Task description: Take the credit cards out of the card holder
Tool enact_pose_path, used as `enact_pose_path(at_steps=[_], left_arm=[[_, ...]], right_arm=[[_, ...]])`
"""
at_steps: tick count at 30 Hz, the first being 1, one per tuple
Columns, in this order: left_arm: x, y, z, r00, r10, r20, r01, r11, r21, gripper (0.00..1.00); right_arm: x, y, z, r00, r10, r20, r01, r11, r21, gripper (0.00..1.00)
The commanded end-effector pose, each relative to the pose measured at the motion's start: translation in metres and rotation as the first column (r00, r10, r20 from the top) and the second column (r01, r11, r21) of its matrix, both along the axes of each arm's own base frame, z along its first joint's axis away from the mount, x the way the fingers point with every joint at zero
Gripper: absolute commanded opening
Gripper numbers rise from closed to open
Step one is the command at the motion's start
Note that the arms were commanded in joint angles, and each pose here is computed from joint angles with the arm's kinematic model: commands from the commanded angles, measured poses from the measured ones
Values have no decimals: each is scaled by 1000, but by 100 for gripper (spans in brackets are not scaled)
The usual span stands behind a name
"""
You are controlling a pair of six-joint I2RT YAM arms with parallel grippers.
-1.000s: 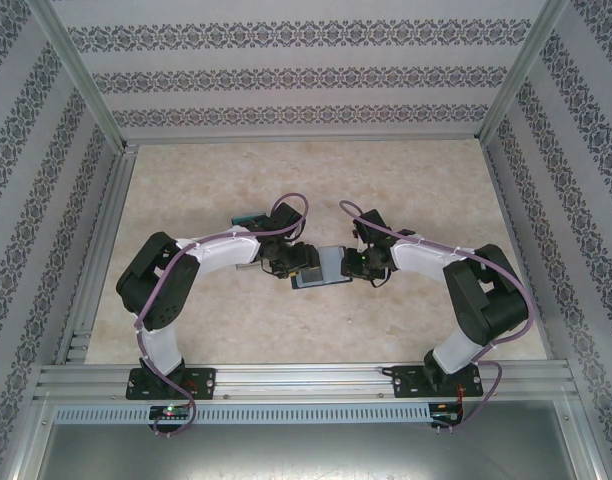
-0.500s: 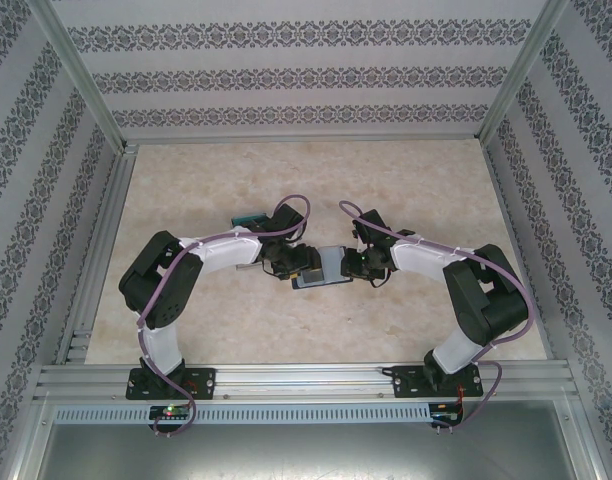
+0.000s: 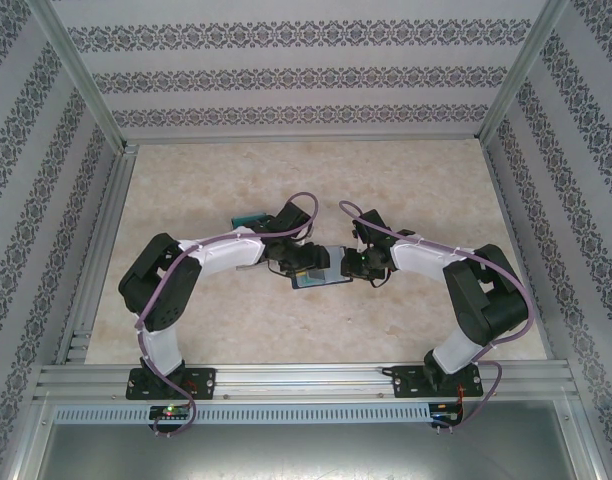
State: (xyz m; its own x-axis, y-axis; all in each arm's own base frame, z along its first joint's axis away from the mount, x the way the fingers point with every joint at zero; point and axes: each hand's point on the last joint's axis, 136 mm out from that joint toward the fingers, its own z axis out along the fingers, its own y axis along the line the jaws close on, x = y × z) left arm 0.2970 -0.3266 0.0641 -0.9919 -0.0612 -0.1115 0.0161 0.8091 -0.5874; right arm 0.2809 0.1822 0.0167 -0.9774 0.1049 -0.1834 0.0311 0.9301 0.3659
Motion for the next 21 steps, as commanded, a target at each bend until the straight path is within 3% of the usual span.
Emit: enact_pose_path(at_steps=[1,12,21], left_arm=[[7,-19,35,994,-49,94,57,995,-82,60],[11,-43,46,987,-109,115,123,984,-131,61],[9,-38,39,989,-102,108,113,988,-109,62]], right_arm=[[-9,2,-9,1000,12,-26,-12,1000,-4,29],[-8,-1,-6,1000,1,-17,-1,1000,-7,30],[-3,-11,-2,999,-34,1,34,999,-20,31]])
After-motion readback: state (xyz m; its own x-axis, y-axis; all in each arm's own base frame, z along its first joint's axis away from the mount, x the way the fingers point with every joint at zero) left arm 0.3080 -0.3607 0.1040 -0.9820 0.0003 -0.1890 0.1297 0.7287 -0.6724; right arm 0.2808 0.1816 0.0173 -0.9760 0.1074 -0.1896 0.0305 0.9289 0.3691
